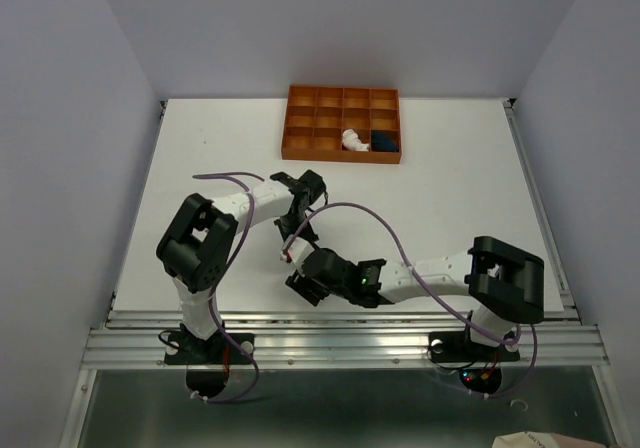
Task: Roll the underwear
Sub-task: Place the rolled underwear into the container
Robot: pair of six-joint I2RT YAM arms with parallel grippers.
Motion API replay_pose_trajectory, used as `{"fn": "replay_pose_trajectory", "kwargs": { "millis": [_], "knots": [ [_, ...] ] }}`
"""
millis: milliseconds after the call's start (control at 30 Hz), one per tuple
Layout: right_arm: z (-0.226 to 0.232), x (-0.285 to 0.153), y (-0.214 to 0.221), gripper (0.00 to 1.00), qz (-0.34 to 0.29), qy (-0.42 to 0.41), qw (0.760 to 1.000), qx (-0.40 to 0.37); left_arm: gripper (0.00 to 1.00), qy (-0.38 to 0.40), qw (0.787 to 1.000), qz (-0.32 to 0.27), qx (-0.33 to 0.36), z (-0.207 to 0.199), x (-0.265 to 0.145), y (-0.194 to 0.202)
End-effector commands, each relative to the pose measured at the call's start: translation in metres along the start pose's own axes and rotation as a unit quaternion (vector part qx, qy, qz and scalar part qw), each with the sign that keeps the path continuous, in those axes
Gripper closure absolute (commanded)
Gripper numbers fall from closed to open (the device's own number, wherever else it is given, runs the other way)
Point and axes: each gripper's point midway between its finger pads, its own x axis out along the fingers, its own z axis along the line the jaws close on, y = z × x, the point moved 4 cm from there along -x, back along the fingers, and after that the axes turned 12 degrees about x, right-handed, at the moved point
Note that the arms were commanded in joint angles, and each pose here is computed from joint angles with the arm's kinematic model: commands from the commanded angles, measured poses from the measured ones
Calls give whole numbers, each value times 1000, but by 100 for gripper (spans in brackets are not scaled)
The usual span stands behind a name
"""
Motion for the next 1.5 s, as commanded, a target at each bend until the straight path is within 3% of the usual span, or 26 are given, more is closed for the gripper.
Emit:
{"fn": "replay_pose_trajectory", "kwargs": {
  "millis": [0, 500, 567, 633, 700, 733, 833, 1000, 1133, 1467],
  "knots": [
    [-6, 6, -15, 33, -20, 61, 998, -27, 100, -23, 1000, -2, -5, 3, -7, -1],
    [-29, 30, 22, 55, 47, 147, 986, -69, 99, -18, 1000, -3, 9, 1, -12, -1],
    [-36, 31, 36, 65, 64, 163, 981, -81, 96, -23, 1000, -8, 10, 2, -12, -3],
    [-44, 32, 46, 78, 77, 187, 976, -84, 89, -24, 1000, -14, 12, 4, -13, -8],
    [-49, 29, 57, 96, 85, 199, 973, -81, 73, -23, 999, -23, 10, 5, -16, -13],
    [-50, 28, 61, 99, 90, 197, 973, -80, 60, -18, 999, -35, 10, 5, -20, -16],
    [-48, 23, 71, 99, 92, 180, 978, -55, 49, -3, 998, -66, -3, 8, -32, -32],
    [-45, 11, 20, 99, 10, 94, 993, 65, 39, 25, 988, -147, -33, 13, -62, -75],
    [-59, 0, -19, 99, -55, 3, 982, 179, 39, 59, 973, -217, -45, 18, -90, -108],
    [-110, -11, -77, 99, -135, -36, 959, 245, 39, 105, 945, -303, -63, 48, -123, -157]
  ]
}}
